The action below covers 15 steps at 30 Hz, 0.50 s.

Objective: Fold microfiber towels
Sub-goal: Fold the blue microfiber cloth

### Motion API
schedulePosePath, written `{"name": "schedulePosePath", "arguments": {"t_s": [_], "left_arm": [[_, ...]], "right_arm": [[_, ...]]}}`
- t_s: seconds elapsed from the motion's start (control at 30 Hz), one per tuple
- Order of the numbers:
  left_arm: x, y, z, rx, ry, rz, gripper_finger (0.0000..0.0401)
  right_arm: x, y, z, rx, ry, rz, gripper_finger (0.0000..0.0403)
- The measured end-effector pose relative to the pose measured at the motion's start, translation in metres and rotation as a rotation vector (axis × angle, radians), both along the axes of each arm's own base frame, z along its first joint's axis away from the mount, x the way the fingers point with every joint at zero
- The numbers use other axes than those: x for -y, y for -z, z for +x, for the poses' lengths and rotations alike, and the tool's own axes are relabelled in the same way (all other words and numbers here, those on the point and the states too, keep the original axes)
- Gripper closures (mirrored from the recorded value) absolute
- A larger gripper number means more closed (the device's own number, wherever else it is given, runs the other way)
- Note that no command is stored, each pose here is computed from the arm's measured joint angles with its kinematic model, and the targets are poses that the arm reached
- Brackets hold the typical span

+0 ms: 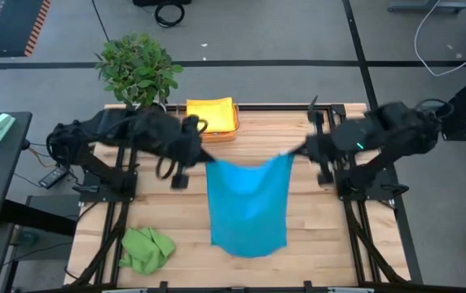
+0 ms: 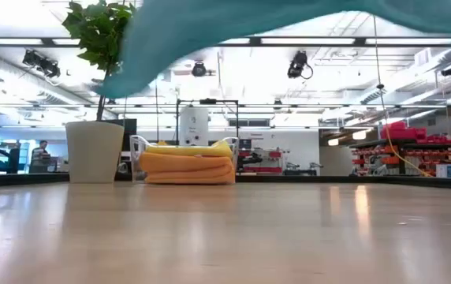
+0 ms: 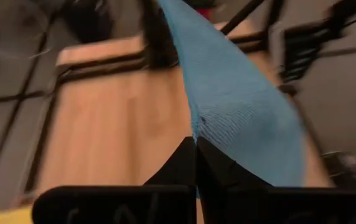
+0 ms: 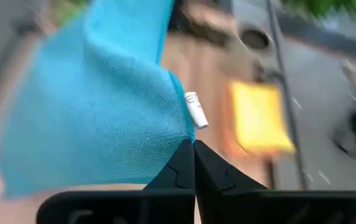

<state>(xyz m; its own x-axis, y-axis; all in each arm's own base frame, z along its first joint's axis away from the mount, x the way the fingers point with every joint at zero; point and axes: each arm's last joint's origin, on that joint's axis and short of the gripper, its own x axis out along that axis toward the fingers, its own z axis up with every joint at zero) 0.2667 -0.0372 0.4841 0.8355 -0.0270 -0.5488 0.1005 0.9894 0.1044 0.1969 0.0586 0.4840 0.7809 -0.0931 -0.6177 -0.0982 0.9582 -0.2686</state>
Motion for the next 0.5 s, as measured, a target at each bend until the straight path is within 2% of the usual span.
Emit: {"name": "schedulePosePath", "arguments": {"t_s": [0.17,0.27,0.33,0.4,0.5], "left_arm": [[-0.053,0.012,0.010,-0.031,-0.110,0.119,0.0392],[-0.075,0.011,0.008,-0.035,-0.159,0.169,0.0395],[-0.081,0.012,0.006,-0.043,-0.152,0.149,0.0396],[-0.079,0.016,0.004,-0.082,-0.138,0.088,0.0394],[-0.063,0.031,0.008,-0.186,-0.116,-0.005,0.0395]], "right_arm": [[0.052,0.005,0.004,-0.099,0.131,-0.137,0.0402],[0.068,0.005,0.003,-0.130,0.145,-0.172,0.0402],[0.069,0.008,0.001,-0.173,0.127,-0.148,0.0402],[0.064,0.015,0.001,-0.232,0.109,-0.080,0.0402],[0.043,0.033,0.007,-0.334,0.077,0.037,0.0402]]}}
